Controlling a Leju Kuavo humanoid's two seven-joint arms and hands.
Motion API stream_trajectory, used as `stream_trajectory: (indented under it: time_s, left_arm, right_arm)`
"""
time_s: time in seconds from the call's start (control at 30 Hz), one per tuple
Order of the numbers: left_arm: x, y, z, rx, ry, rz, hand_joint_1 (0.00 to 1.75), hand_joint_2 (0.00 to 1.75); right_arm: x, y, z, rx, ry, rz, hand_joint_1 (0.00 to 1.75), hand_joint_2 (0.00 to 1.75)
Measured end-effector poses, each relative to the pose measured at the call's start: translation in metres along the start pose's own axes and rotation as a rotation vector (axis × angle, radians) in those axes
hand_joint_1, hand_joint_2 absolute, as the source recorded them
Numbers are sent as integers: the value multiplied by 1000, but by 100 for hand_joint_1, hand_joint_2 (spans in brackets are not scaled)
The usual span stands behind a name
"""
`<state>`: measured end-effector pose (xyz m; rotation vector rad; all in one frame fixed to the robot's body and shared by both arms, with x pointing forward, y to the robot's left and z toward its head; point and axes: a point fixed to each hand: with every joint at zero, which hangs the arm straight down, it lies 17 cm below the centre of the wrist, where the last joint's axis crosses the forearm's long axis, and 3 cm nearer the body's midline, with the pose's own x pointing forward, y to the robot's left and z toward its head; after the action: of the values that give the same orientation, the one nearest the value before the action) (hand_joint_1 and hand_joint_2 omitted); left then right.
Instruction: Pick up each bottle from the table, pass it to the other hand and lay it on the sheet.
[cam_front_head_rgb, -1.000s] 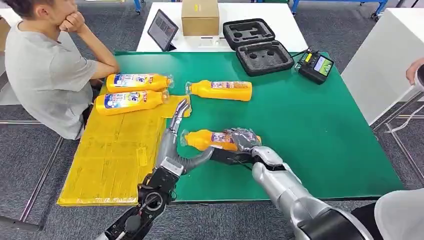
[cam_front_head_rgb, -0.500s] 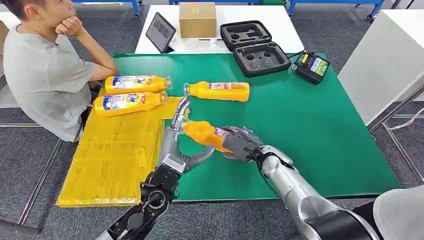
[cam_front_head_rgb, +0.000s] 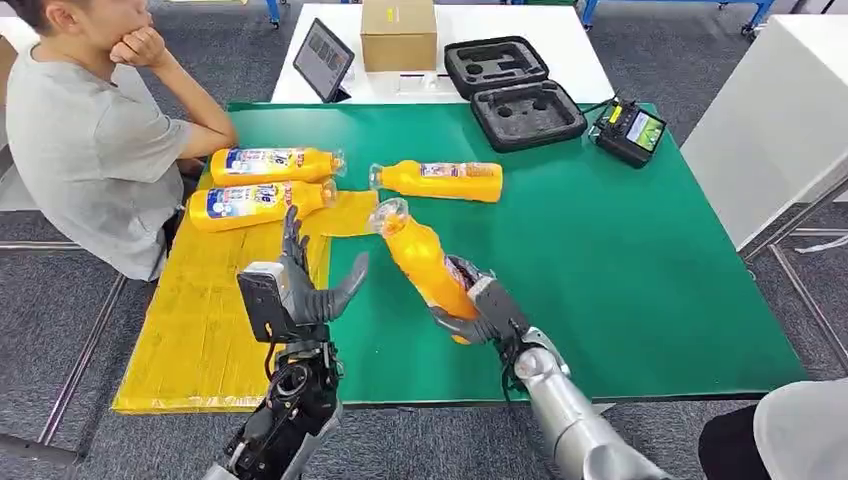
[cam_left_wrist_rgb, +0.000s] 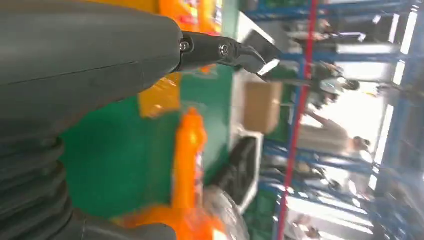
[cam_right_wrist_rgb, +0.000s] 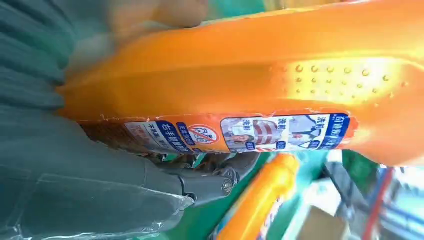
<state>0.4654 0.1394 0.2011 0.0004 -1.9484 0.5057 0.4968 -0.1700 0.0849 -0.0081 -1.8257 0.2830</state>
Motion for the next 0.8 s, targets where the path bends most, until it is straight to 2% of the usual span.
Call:
stream_trajectory:
  time_s: [0.23, 0.37, 0.57, 0.8]
  left_arm:
    - [-10, 10, 2, 35, 25, -11, 0, 175]
    - [-27, 1, 8, 24, 90, 33, 0, 175]
    - [-47, -25, 27, -49, 167, 75, 0, 175]
    - [-55, -67, 60, -214, 244, 162, 0, 175]
  right_arm:
    - [10, -4, 9, -44, -36, 11, 175, 175]
    - [23, -7, 5, -78, -75, 25, 175, 175]
    - [38, -3, 0, -83, -114, 30, 175, 175]
    - [42, -7, -7, -101, -120, 23, 175, 175]
